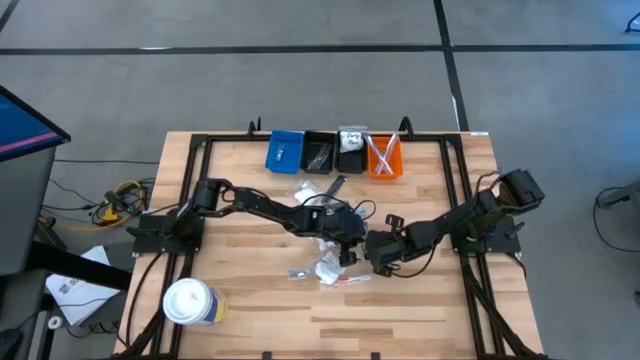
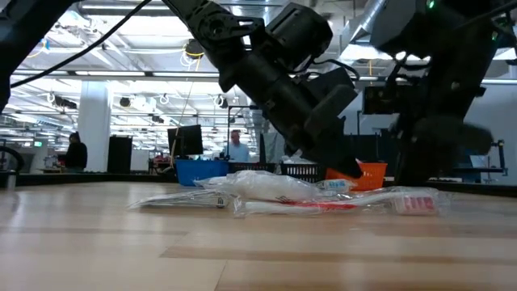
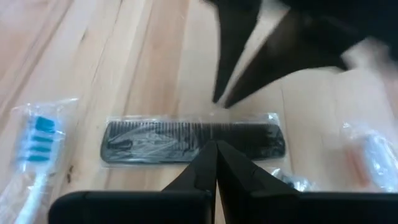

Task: Pick & Place Travel size toiletries
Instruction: Put the black comb into the left black bin

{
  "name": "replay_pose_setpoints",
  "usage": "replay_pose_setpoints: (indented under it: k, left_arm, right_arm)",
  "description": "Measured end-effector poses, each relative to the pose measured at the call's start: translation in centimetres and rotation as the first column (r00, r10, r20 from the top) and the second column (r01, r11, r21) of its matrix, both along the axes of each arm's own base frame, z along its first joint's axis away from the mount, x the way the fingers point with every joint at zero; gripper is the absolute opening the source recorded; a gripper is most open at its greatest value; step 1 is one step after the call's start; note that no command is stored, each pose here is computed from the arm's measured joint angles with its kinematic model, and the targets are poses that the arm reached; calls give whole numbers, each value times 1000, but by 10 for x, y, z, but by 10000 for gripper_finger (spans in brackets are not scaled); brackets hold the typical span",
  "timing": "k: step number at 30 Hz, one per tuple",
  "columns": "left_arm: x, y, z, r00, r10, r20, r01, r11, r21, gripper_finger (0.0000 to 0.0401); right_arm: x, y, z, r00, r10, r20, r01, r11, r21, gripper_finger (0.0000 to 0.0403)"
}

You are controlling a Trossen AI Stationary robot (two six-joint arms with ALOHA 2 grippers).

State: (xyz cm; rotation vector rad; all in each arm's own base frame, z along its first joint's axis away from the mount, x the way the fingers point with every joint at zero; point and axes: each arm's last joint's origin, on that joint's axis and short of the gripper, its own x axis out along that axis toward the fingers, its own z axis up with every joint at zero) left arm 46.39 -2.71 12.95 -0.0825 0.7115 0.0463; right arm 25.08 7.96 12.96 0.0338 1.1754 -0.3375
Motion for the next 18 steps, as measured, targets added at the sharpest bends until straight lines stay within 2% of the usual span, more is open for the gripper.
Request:
replay_pose_setpoints:
  k: [11, 18]
  left_arm:
    - [1, 1, -2, 1000, 17, 11, -17, 1000, 12, 1]
    - [5, 7, -24, 1000, 24, -12, -24, 1000, -1, 2]
  right_arm:
    - [-9, -1, 47, 976, -88, 198, 62, 989, 133, 142]
    - [-14, -2, 54, 972, -111, 209, 82, 986, 146, 166]
